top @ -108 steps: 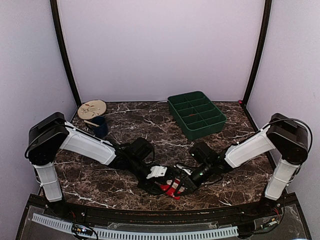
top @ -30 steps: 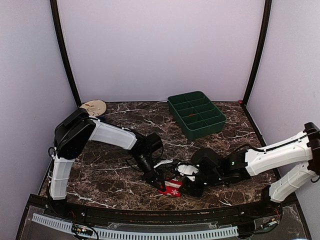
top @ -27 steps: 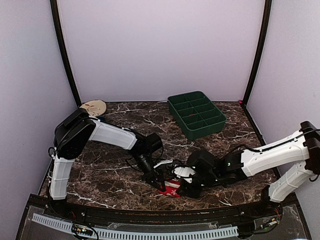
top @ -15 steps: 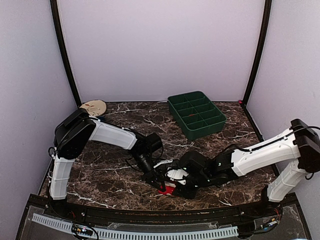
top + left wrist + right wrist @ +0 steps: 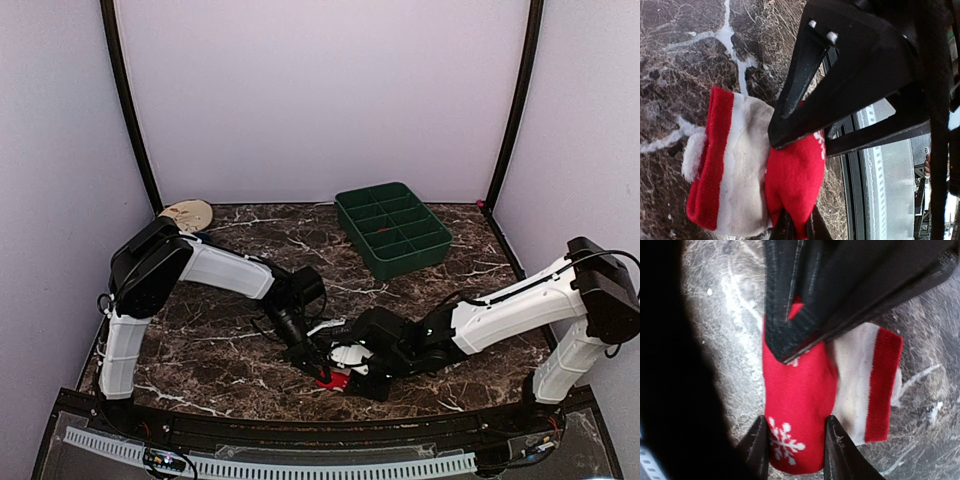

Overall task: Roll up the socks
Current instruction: Roll the sock at the center of the board.

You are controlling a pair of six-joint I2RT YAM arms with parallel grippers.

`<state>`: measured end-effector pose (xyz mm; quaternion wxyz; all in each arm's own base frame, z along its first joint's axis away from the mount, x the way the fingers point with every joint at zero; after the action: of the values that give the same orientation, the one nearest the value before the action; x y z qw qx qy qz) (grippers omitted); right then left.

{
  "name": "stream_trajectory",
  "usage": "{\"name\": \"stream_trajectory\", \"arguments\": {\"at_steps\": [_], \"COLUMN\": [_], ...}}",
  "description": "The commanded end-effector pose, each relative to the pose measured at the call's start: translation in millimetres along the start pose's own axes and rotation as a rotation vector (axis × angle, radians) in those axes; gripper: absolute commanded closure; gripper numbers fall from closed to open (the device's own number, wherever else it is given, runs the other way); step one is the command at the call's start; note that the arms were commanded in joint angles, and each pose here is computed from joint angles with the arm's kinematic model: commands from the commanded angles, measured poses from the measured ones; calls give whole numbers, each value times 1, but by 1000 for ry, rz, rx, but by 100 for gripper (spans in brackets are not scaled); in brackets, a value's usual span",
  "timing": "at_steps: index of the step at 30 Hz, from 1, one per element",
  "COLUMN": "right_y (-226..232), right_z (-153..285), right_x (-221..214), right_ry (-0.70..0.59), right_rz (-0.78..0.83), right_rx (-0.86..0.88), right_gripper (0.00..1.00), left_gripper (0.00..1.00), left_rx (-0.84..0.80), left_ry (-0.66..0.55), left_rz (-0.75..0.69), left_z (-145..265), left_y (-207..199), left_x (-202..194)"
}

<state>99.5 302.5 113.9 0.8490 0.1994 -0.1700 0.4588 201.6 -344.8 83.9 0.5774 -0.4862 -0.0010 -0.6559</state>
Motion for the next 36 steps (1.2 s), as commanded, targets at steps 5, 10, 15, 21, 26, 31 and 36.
{"name": "stream_trajectory", "arguments": {"at_steps": [5,10,15,21,26,31,36], "right_y": [4,4,3,-8,-16,-29,-40], "right_z": [-5,-8,-10,-11,-9,-7,-9], "right_x": [-2,-4,-7,-10,-12,-22,-34], "right_ry": [23,43,40,17,-12,-15,-6], "right_rz": [11,7,-36,-135,-221,-331,-445], "right_rx": [21,30,50,91,135,186,244], "right_gripper": [81,97,100,100,100,100,100], "left_gripper": [100,100,74,66,63,62,59], "left_rx": [1,17,100,159,216,288,375], "left_ry": [30,38,69,0,-44,-70,-113], "left_rz": [48,56,85,89,82,69,31], "left_z": [0,0,7,22,32,38,43], "left_y": [3,4,9,8,7,6,2], "left_x": [-6,-5,-4,-5,-6,-5,-4]}}
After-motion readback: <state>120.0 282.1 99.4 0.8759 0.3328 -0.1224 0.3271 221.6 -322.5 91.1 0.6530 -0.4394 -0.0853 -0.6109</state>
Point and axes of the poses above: each gripper's point midway between its finger pads, its own z axis back along the fingers, its own y axis along the line the jaws close on, x = y × z, the point moved 10 cm from there along z, back along the fingers, and after that the axes turned 15 degrees about -z, right-handed, at the moved point
